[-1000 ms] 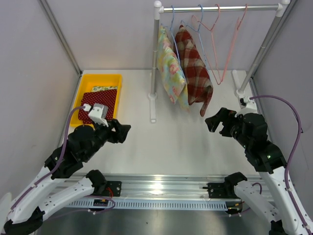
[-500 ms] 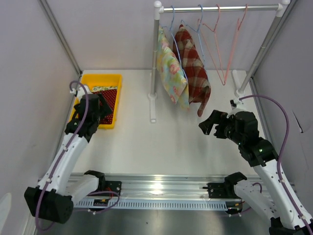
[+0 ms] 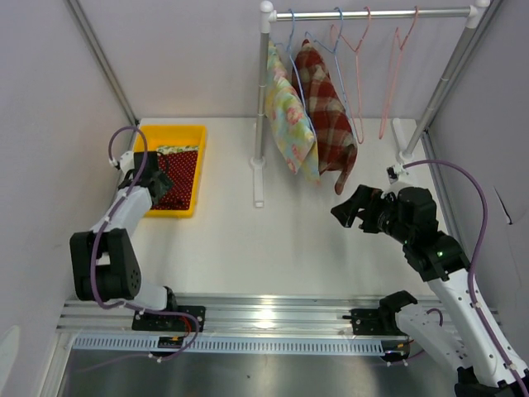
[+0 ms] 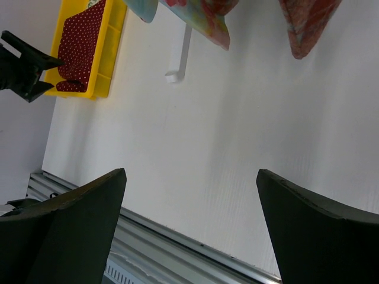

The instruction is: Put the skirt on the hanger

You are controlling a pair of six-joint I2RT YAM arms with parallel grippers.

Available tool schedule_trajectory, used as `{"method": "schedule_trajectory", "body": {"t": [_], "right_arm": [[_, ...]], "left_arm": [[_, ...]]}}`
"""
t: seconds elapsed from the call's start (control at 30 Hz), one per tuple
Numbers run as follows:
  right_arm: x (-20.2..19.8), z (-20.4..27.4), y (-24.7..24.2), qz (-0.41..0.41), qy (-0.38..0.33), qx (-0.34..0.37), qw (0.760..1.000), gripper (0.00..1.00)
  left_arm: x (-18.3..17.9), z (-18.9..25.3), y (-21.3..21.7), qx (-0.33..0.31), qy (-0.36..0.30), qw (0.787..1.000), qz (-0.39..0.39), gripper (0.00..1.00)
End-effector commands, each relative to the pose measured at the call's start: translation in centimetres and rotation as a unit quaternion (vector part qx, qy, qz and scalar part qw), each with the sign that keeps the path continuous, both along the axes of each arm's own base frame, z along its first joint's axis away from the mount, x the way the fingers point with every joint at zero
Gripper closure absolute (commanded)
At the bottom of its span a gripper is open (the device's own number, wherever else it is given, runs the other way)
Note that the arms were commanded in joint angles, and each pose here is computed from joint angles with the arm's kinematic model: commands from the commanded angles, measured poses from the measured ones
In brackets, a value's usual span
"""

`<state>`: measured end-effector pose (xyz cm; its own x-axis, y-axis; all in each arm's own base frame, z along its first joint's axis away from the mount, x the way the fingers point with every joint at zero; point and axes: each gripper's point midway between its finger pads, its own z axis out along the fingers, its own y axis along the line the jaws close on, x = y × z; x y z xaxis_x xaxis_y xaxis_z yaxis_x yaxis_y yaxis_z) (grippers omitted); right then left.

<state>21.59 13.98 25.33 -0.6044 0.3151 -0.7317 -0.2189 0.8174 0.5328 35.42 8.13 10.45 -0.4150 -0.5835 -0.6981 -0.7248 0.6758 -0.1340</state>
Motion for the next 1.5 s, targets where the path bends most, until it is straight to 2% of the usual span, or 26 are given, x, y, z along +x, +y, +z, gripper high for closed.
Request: {"method": "schedule_trajectory", "body": {"t": [0.0, 0.23, 0.63, 0.73, 0.83, 0.93, 1.03, 1.3, 1.47], "right_arm": [[0.3, 1.2, 0.9, 0.016, -0.018, 0.02, 1.0, 0.0], [0.4, 0.6, 1.0, 0.026, -0.015, 0.009, 1.0, 0.01], [0.9, 0.6, 1.5, 0.035, -0.018, 0.007, 0.999, 0.0], [1.1, 0.4, 1.6, 0.038, -0.015, 0.006, 0.999, 0.01], [1.2, 0.3, 1.7, 0.04, -0.015, 0.006, 0.999, 0.01], [1.3, 0.3, 1.8, 0.042, -0.012, 0.003, 0.999, 0.01], [1.4, 0.5, 1.9, 0.041, -0.015, 0.006, 0.999, 0.01], [1.8, 1.0, 2.0, 0.042, -0.015, 0.004, 0.999, 0.01], [2.0, 1.9, 2.0, 0.039, -0.024, 0.006, 0.999, 0.01]], "left_arm": [[2.9, 1.2, 1.2, -0.004, -0.044, 0.999, 0.021, 0.2], [5.5, 0.1, 3.2, 0.009, -0.024, 0.999, 0.02, 0.2], [6.2, -3.3, 5.3, -0.003, 0.028, 0.999, 0.045, 0.21], [6.5, -3.9, 5.3, -0.005, 0.034, 0.999, 0.039, 0.25], [6.8, -4.4, 5.1, -0.012, 0.031, 0.999, 0.029, 0.4], [7.1, -4.3, 5.1, -0.017, 0.026, 0.999, 0.021, 0.79], [7.4, -3.4, 4.8, -0.019, 0.014, 1.0, 0.011, 1.0], [8.3, 4.5, 3.4, -0.022, -0.077, 0.996, -0.029, 1.0], [7.7, 13.4, 1.6, -0.004, -0.18, 0.981, -0.075, 1.0]]}}
